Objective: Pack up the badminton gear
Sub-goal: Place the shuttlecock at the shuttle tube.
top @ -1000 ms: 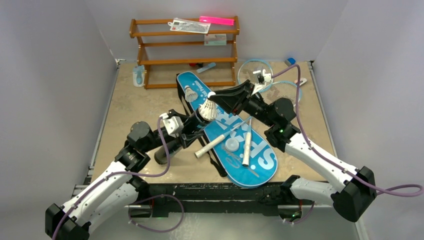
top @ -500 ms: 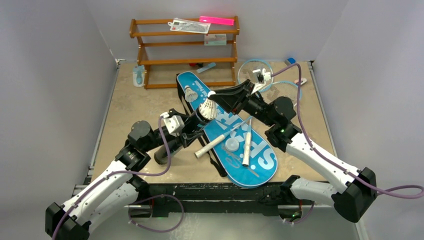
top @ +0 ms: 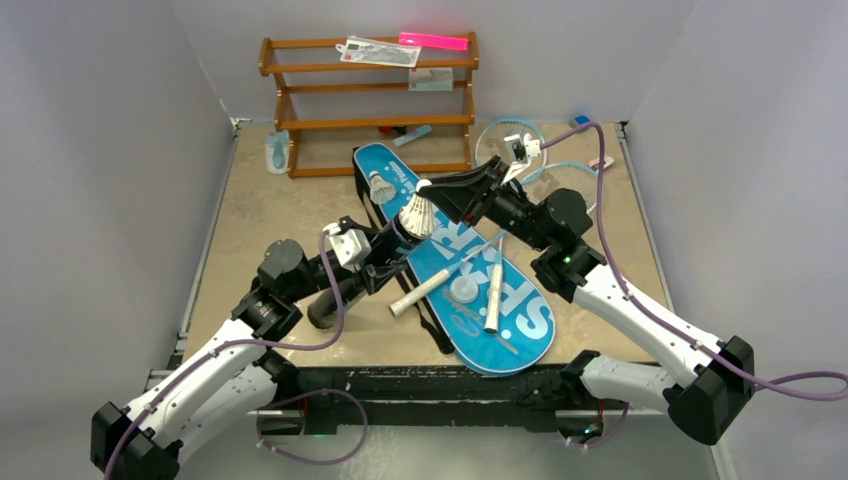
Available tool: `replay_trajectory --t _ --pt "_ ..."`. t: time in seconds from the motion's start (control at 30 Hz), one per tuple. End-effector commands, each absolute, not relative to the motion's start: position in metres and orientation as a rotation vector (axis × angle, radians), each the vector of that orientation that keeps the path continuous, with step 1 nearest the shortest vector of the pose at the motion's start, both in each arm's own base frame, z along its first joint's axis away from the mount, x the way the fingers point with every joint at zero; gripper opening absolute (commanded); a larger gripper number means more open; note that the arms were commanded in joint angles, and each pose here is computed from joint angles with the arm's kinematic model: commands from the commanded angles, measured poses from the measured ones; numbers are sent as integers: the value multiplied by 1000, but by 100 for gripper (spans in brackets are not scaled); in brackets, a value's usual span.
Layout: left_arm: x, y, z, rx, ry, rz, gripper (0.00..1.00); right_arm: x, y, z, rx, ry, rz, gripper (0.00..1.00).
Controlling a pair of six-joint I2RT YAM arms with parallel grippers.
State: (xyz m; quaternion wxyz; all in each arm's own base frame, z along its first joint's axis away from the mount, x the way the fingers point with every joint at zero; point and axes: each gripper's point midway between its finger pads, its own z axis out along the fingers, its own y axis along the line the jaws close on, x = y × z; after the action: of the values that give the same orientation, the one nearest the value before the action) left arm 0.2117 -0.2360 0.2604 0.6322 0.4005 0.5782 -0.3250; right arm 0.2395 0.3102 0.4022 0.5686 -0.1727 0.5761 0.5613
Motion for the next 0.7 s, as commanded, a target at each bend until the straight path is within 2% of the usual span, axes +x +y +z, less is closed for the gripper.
replay_trajectory --t 0.0,0.67 --pt "217 -236 276 916 1289 -707 29 234 303 438 -373 1272 1326 9" --pt "217 -233 280 902 1279 -693 29 237 301 435 -348 1290 1320 9"
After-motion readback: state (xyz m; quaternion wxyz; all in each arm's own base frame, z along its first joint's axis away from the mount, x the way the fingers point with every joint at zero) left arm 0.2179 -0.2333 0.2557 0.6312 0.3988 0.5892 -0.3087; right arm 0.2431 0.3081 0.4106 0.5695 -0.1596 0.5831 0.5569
